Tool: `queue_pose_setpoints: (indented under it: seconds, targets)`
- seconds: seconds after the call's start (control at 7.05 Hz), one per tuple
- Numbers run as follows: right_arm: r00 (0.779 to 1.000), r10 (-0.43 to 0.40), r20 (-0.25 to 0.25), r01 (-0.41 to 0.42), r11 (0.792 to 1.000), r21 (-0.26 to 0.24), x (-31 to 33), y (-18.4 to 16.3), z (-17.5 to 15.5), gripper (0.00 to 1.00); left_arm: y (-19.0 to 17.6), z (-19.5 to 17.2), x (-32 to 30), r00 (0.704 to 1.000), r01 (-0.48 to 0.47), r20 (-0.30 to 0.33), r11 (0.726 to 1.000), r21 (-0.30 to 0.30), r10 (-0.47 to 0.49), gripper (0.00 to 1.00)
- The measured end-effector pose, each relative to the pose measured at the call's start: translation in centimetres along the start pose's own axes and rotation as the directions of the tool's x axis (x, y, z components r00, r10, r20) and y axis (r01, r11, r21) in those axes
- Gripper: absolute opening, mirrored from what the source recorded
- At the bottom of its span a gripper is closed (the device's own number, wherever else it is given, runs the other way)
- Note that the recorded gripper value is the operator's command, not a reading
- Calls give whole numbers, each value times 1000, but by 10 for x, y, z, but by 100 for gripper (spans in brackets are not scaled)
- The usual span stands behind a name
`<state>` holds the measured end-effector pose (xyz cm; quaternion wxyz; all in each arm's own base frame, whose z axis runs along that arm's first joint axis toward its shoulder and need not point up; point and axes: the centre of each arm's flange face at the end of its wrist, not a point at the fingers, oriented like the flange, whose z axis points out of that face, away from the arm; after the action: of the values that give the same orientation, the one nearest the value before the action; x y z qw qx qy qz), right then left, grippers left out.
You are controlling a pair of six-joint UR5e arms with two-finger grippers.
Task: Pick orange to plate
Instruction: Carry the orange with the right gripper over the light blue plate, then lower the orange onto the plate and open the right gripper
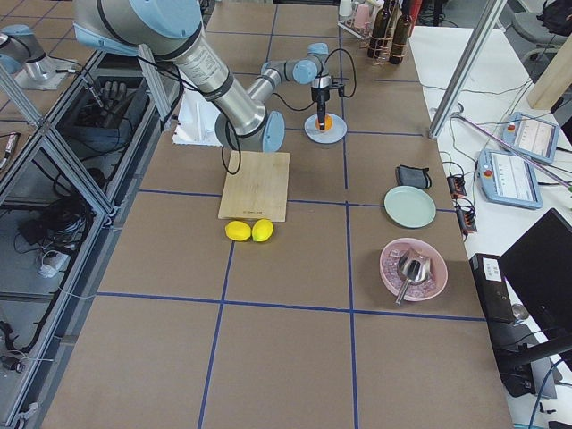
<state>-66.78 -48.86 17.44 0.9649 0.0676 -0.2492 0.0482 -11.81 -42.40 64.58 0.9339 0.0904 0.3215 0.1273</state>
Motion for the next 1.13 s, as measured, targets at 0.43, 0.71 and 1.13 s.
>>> queue_pose_setpoints:
  seconds: [0.43,0.71,1.13]
  targets:
    - [1000,11,-2,-11,1000,10,-1,-1,4,100,2,1,0,1000,2,-1,1000,-2,-2,100]
    - [1000,23,20,-24,999,27,-3,-3,2,100,3,1,-1,1000,3,0,1000,-2,-3,100]
    - [999,11,44,-13,999,41,6,-24,-14,100,4,1,-1,1000,4,-1,1000,-2,-4,100]
